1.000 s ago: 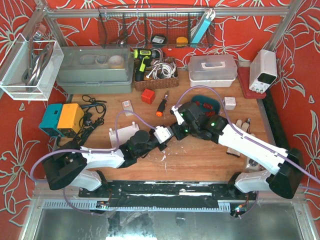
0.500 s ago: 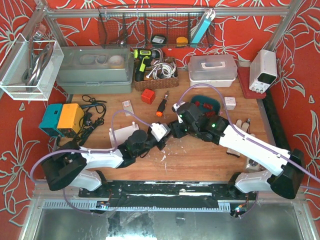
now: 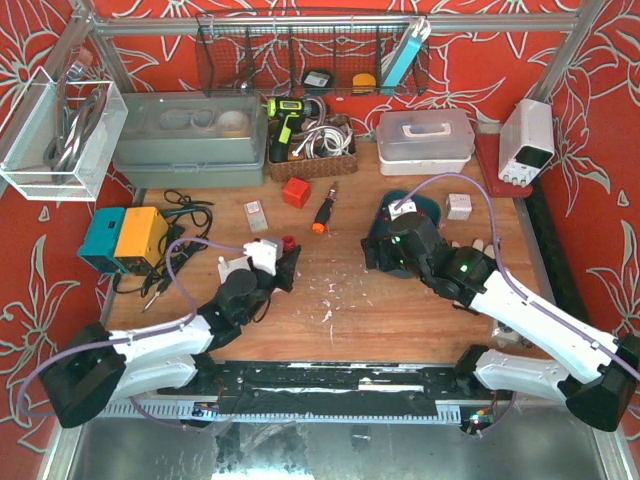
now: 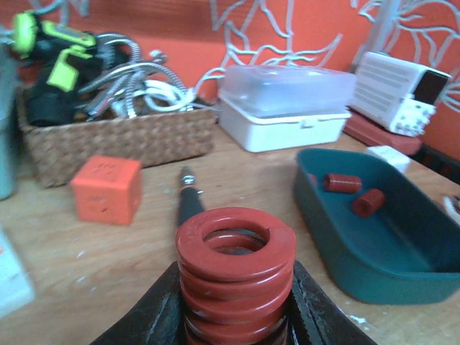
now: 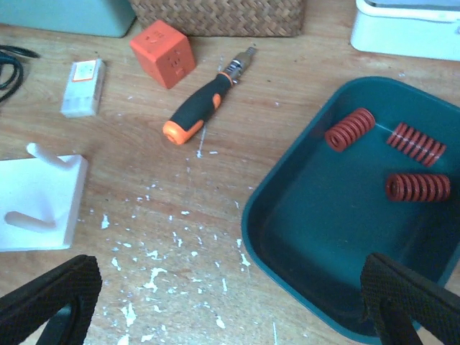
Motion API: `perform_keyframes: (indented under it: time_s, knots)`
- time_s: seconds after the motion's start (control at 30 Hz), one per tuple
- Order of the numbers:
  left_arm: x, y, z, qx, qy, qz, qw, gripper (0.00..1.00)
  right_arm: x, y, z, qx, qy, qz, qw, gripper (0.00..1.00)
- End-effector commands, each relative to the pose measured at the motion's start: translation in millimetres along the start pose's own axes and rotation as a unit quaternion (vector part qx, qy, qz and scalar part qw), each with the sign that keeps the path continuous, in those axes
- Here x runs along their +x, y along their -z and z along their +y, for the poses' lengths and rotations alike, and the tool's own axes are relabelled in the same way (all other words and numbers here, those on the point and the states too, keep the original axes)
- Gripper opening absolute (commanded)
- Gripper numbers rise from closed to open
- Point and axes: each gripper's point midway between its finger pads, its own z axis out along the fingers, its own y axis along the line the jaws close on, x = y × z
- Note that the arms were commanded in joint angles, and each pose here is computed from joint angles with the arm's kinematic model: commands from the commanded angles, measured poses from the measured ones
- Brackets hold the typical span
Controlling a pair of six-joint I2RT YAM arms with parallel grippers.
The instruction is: Install the large spring
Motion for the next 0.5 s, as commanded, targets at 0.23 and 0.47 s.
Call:
perform_keyframes:
  time_s: [0.23, 0.47]
  knots:
    - [26, 22, 47, -0.099, 0.076, -0.002, 0.992, 0.0, 3, -1, -14, 0.0, -0.009, -0.02, 1.0, 0.99]
    - [40, 25, 51, -0.101, 0.077, 0.002, 0.992, 0.0, 3, 6, -16, -0.005, -0.007, -0.031, 0.999, 0.99]
